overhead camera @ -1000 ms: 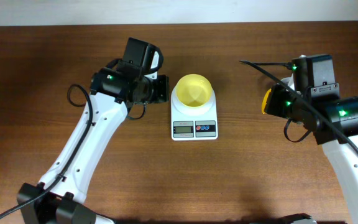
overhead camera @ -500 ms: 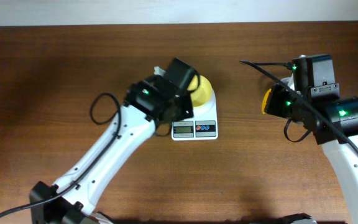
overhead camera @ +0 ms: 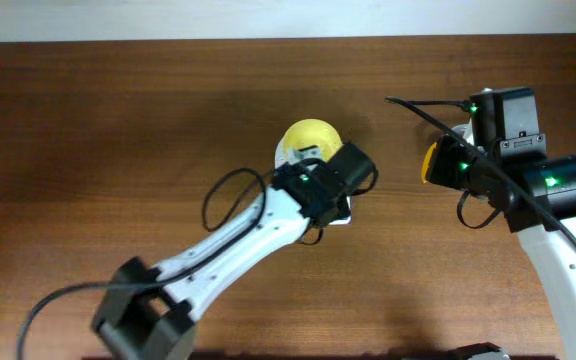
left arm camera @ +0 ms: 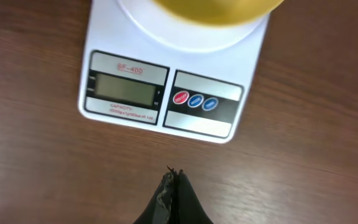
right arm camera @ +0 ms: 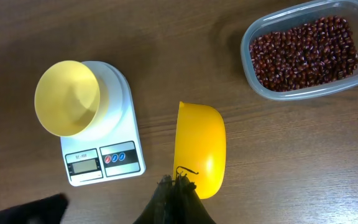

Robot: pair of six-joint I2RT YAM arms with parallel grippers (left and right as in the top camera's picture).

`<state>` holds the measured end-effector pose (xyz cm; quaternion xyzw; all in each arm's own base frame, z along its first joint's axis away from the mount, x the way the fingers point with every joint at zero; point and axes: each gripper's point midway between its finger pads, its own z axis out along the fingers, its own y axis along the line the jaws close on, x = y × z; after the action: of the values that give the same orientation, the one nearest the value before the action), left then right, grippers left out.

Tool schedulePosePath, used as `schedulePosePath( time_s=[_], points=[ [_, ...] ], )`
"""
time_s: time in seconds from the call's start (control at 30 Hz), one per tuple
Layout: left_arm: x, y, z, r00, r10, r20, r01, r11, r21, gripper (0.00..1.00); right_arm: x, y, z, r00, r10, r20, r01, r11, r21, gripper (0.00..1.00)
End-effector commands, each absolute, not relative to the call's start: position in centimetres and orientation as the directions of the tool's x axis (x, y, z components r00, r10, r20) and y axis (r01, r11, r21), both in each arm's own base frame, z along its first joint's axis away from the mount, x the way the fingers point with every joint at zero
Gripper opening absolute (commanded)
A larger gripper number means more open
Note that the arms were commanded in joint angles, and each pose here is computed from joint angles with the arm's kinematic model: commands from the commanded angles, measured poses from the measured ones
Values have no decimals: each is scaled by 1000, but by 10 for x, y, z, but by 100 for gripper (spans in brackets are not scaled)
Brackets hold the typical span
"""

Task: Scoop item into bowl and weigh 50g on scale
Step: 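Move the left gripper down to the scale's button panel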

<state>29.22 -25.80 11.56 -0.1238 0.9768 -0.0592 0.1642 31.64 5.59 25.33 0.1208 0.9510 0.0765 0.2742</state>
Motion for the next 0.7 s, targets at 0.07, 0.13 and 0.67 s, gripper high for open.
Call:
schedulePosePath(
  time_s=[0.07,0.13,0.67],
  points=[
    [304,-251,78,-919,-202,-339,-203,979,-33,0,317,55,265,-802,264,-536,175,962,210,4],
    [309,-250,69,-914,-198,-355,-207,978,-10,0,318,55,265,-802,264,-537,175,962,211,4],
    [324,-263,22,-913,-194,-360,-210,978,6,0,318,55,265,-802,263,-536,175,962,210,4]
  ],
)
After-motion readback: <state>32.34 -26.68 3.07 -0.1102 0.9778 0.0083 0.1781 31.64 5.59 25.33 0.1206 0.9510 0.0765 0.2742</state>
